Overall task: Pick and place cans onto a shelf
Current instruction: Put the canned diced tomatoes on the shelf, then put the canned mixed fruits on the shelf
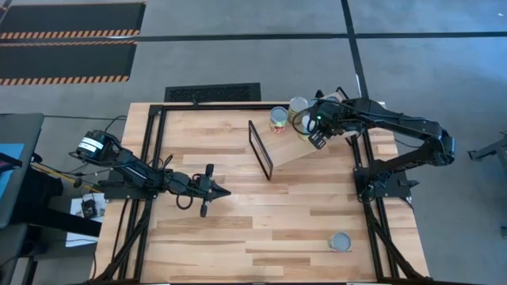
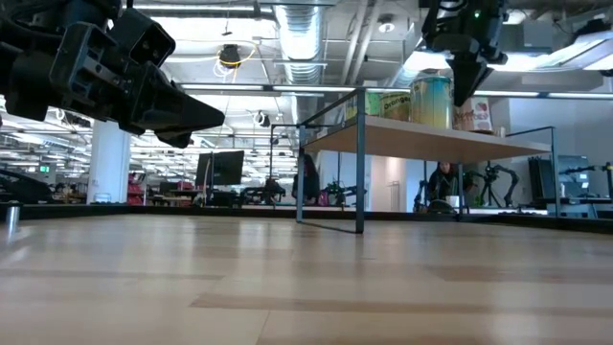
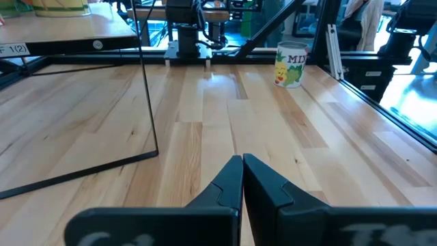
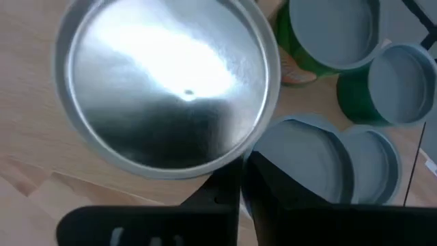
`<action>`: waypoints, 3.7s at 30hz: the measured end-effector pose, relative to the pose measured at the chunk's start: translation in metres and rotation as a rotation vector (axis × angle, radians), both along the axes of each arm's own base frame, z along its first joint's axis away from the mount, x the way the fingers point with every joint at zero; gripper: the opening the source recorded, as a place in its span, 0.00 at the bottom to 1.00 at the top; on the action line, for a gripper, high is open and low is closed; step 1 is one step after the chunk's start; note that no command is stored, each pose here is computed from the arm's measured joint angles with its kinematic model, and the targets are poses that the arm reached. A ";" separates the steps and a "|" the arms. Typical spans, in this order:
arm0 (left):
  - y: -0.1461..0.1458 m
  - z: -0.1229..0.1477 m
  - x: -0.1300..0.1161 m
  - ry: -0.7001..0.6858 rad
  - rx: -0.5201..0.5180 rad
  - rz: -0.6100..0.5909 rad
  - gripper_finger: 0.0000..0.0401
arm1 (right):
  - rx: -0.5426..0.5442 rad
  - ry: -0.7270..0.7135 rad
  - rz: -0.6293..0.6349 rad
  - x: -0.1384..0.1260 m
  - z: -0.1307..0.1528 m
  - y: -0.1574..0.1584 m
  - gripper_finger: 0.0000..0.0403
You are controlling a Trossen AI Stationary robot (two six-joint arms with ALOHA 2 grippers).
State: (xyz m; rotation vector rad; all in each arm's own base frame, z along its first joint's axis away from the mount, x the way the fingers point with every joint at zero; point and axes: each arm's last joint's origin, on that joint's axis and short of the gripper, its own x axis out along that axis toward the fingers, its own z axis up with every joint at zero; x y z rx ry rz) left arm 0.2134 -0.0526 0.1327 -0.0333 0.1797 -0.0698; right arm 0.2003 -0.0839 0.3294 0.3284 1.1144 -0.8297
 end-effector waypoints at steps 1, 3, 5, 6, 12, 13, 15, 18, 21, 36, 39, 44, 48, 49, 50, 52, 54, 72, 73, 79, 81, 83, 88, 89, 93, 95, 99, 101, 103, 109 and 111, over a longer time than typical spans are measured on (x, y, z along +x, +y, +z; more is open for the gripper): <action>0.000 0.000 0.000 -0.001 0.000 0.000 0.00 | 0.002 0.002 -0.005 0.000 -0.001 -0.001 0.11; 0.000 0.000 0.000 0.001 0.000 0.000 0.00 | 0.001 0.000 -0.006 -0.001 0.000 -0.001 0.12; 0.000 0.000 0.000 -0.001 -0.001 0.000 0.00 | 0.001 0.001 -0.006 0.000 0.000 -0.001 0.13; 0.000 0.000 0.000 -0.001 -0.001 0.000 0.00 | 0.001 0.001 -0.006 0.000 0.000 -0.001 0.14; 0.000 0.000 0.000 -0.001 -0.001 0.000 0.00 | -0.004 0.000 -0.008 0.000 0.000 -0.001 0.16; 0.000 0.000 0.000 -0.001 -0.001 0.000 0.00 | -0.005 -0.002 -0.008 0.000 0.000 -0.001 0.17; 0.000 0.000 0.000 -0.001 0.000 0.000 0.00 | -0.006 -0.005 -0.008 0.000 0.000 -0.001 0.18; 0.000 0.000 0.000 -0.001 -0.001 0.000 0.00 | -0.006 -0.003 -0.008 0.000 0.000 -0.001 0.20; 0.000 0.000 0.000 -0.001 -0.001 0.000 0.00 | -0.021 0.003 -0.015 0.000 0.000 -0.001 0.21; 0.000 0.000 0.000 -0.001 -0.001 0.000 0.00 | 0.050 -0.002 -0.012 -0.048 0.019 0.030 0.02; 0.000 0.000 0.000 -0.002 -0.001 0.000 0.00 | 0.088 0.017 -0.023 -0.047 0.007 0.032 0.04; 0.000 0.000 0.000 -0.002 -0.001 0.000 0.00 | 0.110 0.080 -0.020 -0.040 -0.022 0.029 0.02; 0.000 0.000 0.000 -0.001 0.000 0.000 0.00 | 0.094 0.058 -0.038 -0.038 -0.029 0.023 0.01; 0.000 0.000 0.000 -0.002 0.000 0.001 0.00 | 0.091 0.054 -0.042 -0.038 -0.029 0.021 0.02; 0.000 0.000 0.000 -0.002 0.000 0.000 0.00 | 0.085 0.043 -0.047 -0.038 -0.029 0.019 0.03; 0.000 0.000 0.000 -0.002 0.003 0.000 0.00 | 0.076 0.025 -0.056 -0.037 -0.028 0.014 0.03; 0.000 0.000 0.000 -0.002 0.007 0.000 0.00 | 0.065 0.010 -0.062 -0.037 -0.028 0.011 0.03; 0.000 0.000 0.000 -0.002 0.008 0.006 0.00 | -0.047 -0.032 -0.093 -0.047 -0.018 0.011 0.02; 0.000 0.000 0.000 -0.002 0.008 0.006 0.00 | -0.049 -0.051 -0.080 -0.049 -0.015 0.015 0.02; 0.000 0.000 0.000 -0.002 0.008 0.006 0.00 | -0.015 -0.157 0.041 -0.056 -0.006 0.053 0.01; 0.000 0.000 0.000 -0.002 0.008 0.006 0.00 | 0.004 -0.176 0.110 -0.053 -0.006 0.072 0.01; 0.000 0.000 0.000 -0.002 0.006 0.006 0.00 | 0.025 -0.189 0.186 -0.047 -0.009 0.094 0.01; 0.000 0.000 0.000 -0.001 0.000 -0.004 0.00 | 0.080 -0.164 0.347 -0.034 -0.028 0.163 0.01; 0.000 0.000 0.000 -0.001 0.000 -0.006 0.00 | 0.095 -0.156 0.371 -0.032 -0.034 0.179 0.01; 0.000 0.000 0.000 -0.001 -0.001 -0.006 0.00 | 0.183 -0.112 0.446 -0.029 -0.060 0.242 0.01; 0.000 0.000 0.000 0.000 0.000 -0.006 0.00 | 0.218 -0.070 0.457 -0.030 -0.069 0.270 0.01; 0.000 0.000 0.000 -0.001 -0.001 -0.006 0.00 | 0.258 0.038 0.460 -0.029 -0.078 0.317 0.02; 0.000 0.000 0.000 -0.001 -0.001 -0.007 0.00 | 0.267 0.090 0.444 -0.027 -0.079 0.335 0.04; 0.000 0.000 0.000 -0.001 -0.001 -0.007 0.00 | 0.268 0.143 0.431 -0.024 -0.079 0.350 0.09; 0.000 0.000 0.000 -0.001 0.000 -0.007 0.00 | 0.206 0.287 0.346 -0.016 -0.083 0.369 0.29; 0.000 0.000 0.000 0.000 0.000 -0.007 0.00 | 0.195 0.309 0.321 -0.013 -0.089 0.370 0.35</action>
